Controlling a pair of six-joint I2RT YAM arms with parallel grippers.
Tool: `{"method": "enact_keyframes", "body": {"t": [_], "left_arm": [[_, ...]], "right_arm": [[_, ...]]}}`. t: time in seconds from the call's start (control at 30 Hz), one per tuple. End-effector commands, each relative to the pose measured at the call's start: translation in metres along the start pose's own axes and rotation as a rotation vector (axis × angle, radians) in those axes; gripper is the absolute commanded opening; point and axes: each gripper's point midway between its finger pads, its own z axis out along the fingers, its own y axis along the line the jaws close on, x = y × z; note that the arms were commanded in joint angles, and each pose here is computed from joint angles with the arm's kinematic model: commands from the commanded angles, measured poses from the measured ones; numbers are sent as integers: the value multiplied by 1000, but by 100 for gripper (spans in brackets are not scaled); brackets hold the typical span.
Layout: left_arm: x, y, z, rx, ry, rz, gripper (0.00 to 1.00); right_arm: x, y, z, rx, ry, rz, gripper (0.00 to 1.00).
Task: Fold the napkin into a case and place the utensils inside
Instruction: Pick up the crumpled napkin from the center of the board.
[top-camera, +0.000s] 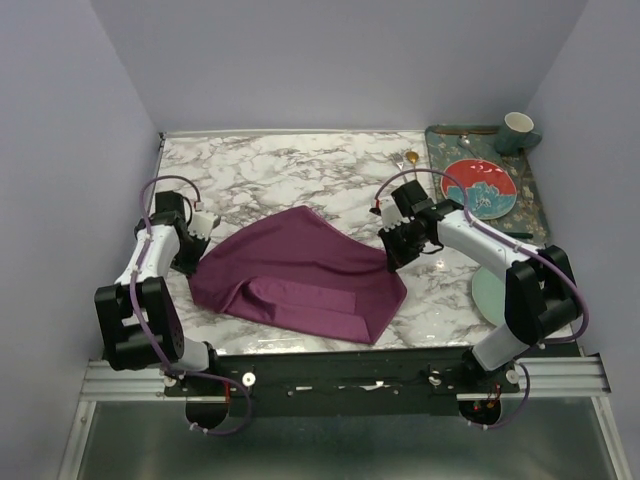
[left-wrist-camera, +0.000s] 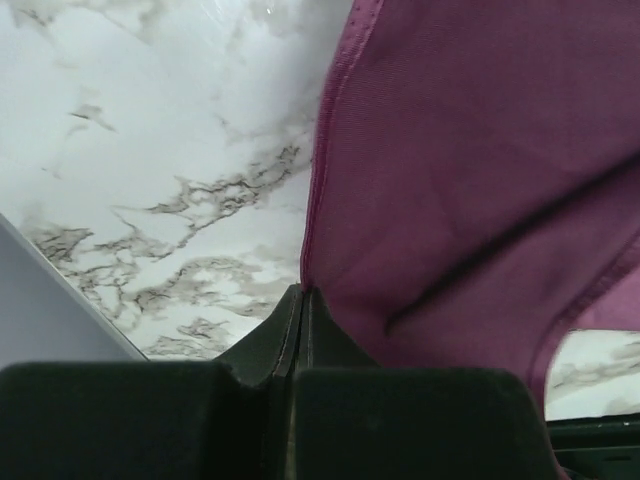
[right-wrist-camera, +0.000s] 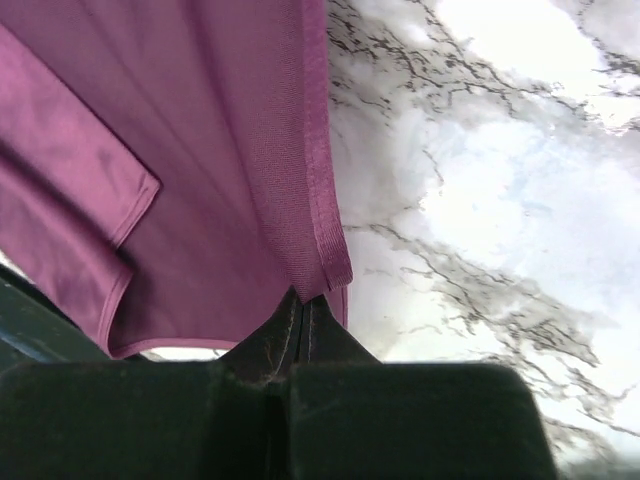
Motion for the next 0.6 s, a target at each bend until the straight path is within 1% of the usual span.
{"method": "enact_keyframes", "body": {"t": [0.0, 0.07, 0.1, 0.13, 0.17, 0.2, 0.23, 0.27, 0.3, 0.33, 0.37, 0.4, 0.47, 0.5, 0.57], "left_arm": [[4, 29, 5, -65, -5, 23, 0], [6, 35, 9, -64, 6, 35, 0], [13, 31, 12, -31, 38, 56, 7], [13, 28, 13, -7, 45, 93, 15], [7, 24, 12, 25, 17, 105, 21], [5, 16, 8, 66, 3, 117, 43], [-2, 13, 2, 96, -33, 152, 52], [-19, 12, -8, 110, -103, 160, 61], [-41, 6, -21, 130, -204, 177, 76], [-56, 2, -28, 135, -257, 193, 82], [-70, -1, -33, 132, -290, 188, 84], [-93, -1, -39, 111, -331, 208, 86], [-122, -25, -38, 141, -355, 263, 86], [-142, -30, -33, 154, -364, 236, 86], [-168, -57, -26, 202, -374, 262, 86]], "right_arm": [[6, -23, -1, 114, 21, -75, 1], [7, -27, -2, 129, 26, -85, 1], [7, -27, -2, 129, 30, -97, 0], [7, -26, -2, 120, 33, -98, 1], [7, -25, -2, 116, 40, -99, 0], [7, -25, -1, 108, 44, -107, 1], [5, -23, -1, 99, 44, -108, 0], [6, -23, 1, 93, 59, -106, 1], [2, -23, 0, 91, 52, -115, 0], [1, -22, 0, 86, 54, -115, 0], [1, -22, 0, 83, 56, -115, 1], [-1, -21, 1, 77, 60, -114, 1], [0, -20, 2, 67, 68, -107, 1], [0, -19, 4, 62, 75, -103, 1], [0, -19, 4, 59, 80, -94, 0]]}}
